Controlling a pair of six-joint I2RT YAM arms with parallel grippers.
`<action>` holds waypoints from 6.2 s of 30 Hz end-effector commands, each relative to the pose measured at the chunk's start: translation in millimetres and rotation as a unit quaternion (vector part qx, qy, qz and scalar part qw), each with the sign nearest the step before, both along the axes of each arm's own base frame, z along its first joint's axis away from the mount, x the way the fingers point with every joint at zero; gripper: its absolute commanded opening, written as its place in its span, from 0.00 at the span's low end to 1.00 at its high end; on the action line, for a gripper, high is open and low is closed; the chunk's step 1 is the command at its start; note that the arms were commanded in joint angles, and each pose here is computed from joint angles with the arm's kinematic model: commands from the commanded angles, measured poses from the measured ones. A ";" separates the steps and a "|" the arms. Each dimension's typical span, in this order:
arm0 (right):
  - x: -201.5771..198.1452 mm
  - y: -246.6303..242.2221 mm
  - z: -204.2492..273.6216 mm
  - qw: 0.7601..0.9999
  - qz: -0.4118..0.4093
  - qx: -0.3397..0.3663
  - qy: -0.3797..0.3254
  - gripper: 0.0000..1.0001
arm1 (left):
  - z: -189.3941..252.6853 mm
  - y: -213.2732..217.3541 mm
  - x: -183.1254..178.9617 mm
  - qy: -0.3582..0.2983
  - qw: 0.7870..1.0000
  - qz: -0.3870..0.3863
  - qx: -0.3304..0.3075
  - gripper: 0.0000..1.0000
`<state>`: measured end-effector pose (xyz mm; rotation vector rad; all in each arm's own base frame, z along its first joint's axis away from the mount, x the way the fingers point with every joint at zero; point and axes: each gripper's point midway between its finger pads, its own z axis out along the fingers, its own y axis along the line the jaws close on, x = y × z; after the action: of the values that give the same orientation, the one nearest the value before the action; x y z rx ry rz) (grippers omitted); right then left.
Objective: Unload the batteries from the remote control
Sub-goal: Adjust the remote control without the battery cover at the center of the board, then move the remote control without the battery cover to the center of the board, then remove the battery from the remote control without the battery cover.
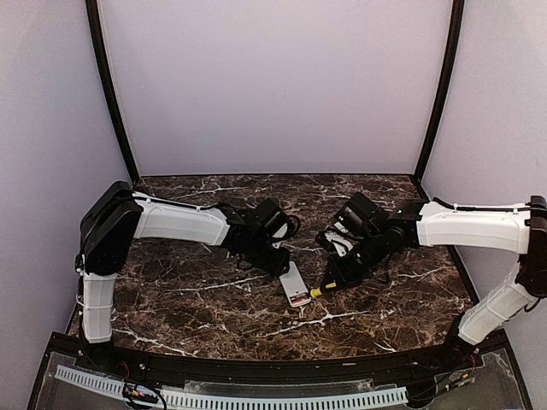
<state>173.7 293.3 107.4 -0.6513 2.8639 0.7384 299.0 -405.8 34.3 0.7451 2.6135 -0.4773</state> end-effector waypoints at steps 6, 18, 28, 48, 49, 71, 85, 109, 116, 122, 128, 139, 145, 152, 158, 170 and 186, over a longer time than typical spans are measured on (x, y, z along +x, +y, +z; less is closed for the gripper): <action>23.3 -2.0 22.0 0.996 -0.009 0.080 -0.045 0.00 | -43.0 27.7 -34.9 0.059 0.995 -0.012 0.081 0.39; 45.1 -35.2 43.2 0.986 -0.113 0.056 -0.105 0.00 | 24.2 16.6 -52.6 0.059 0.998 -0.010 -0.029 0.40; 54.1 -45.4 51.6 0.971 -0.177 0.088 -0.135 0.00 | 83.9 1.8 -29.8 0.029 0.991 -0.047 -0.119 0.60; 81.8 -40.9 87.3 0.945 -0.232 0.127 -0.190 0.00 | 41.9 -55.4 -0.8 0.051 0.978 -0.137 -0.147 0.64; 81.8 -38.0 86.4 0.947 -0.226 0.129 -0.188 0.00 | 40.3 -57.6 1.8 0.045 0.978 -0.139 -0.148 0.64; 75.2 -47.8 95.3 0.947 -0.199 0.120 -0.222 0.00 | -9.4 -48.2 -11.5 0.069 0.989 -0.123 -0.051 0.63; 69.1 -51.1 87.3 0.950 -0.199 0.118 -0.210 0.00 | 0.9 -16.2 -54.7 0.090 0.987 -0.126 -0.043 0.64; 33.6 -63.8 47.5 0.973 -0.177 0.070 -0.131 0.00 | -12.8 2.7 -59.3 -0.051 0.965 -0.237 0.097 0.73; 17.9 -52.1 24.2 0.986 -0.130 0.062 -0.080 0.00 | -16.2 5.9 -63.9 -0.060 0.961 -0.252 0.095 0.60; 10.6 -43.9 13.9 0.991 -0.100 0.064 -0.056 0.00 | -20.5 8.5 -67.1 -0.074 0.958 -0.265 0.086 0.45; 9.0 -43.3 8.9 0.994 -0.081 0.043 -0.053 0.00 | -14.5 8.6 -72.3 -0.097 0.949 -0.292 0.066 0.39; 6.4 -32.9 16.7 0.997 -0.057 0.028 -0.049 0.00 | -8.3 11.4 -92.7 -0.138 0.922 -0.357 0.061 0.38; -5.8 -34.0 14.0 0.998 -0.045 0.020 -0.028 0.00 | 6.2 7.5 -115.7 -0.151 0.905 -0.397 0.032 0.38; -26.2 -31.3 29.8 1.000 -0.017 0.024 -0.008 0.00 | 5.7 5.5 -132.8 -0.153 0.890 -0.428 0.032 0.37; -46.1 -38.2 26.8 0.999 -0.012 0.017 0.027 0.00 | 2.2 6.2 -138.8 -0.156 0.882 -0.442 0.041 0.37; -48.6 -28.1 15.6 0.998 -0.003 -0.013 0.055 0.00 | -2.6 8.1 -142.4 -0.159 0.876 -0.453 0.052 0.37; -50.3 -33.6 8.4 0.992 -0.019 -0.088 0.089 0.00 | -2.2 8.0 -141.0 -0.164 0.875 -0.453 0.056 0.36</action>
<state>125.2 268.7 116.7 -0.6037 3.0637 0.6944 163.9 -403.0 24.1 1.8875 1.8712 -0.3873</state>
